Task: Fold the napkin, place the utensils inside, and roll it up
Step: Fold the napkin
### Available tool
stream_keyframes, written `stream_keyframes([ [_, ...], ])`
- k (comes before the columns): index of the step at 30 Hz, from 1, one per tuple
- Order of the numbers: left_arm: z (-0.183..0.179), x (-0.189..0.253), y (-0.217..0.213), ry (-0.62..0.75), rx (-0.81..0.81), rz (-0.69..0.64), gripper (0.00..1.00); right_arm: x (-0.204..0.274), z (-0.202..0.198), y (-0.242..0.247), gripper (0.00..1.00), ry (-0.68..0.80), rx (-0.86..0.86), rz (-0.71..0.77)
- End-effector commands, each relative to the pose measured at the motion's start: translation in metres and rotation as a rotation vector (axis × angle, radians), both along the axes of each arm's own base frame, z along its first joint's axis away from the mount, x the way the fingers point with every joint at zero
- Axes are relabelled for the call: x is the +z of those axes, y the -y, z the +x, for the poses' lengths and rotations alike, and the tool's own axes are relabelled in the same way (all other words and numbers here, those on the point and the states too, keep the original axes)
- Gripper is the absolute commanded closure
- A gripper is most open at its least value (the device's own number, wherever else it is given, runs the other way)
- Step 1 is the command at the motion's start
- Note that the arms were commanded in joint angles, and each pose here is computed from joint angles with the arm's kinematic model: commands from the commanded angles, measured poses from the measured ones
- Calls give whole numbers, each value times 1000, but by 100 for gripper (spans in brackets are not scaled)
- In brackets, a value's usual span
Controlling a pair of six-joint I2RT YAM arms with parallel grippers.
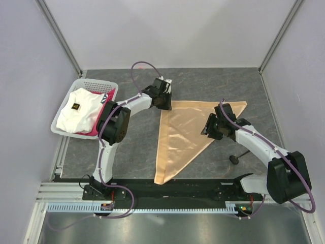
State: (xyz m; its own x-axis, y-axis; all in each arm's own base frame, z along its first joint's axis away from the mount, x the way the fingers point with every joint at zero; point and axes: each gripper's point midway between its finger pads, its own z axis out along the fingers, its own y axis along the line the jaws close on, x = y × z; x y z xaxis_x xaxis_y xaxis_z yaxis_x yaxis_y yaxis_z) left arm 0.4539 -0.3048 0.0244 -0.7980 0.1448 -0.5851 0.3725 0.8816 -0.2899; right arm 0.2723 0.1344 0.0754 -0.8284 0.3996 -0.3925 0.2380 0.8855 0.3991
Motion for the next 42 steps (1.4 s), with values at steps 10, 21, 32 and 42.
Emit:
stream_keyframes([
  [10,11,28,8,64,8,-9,98,2,-4,3,51,24,-9,14],
  [21,17,58,7,131,1,-17,98,0,-6,3,51,20,-7,13],
  [32,25,68,-4,161,32,41,98,2,-7,3,51,25,-11,25],
  [42,41,74,-12,162,35,59,98,6,-9,4,51,40,-22,31],
])
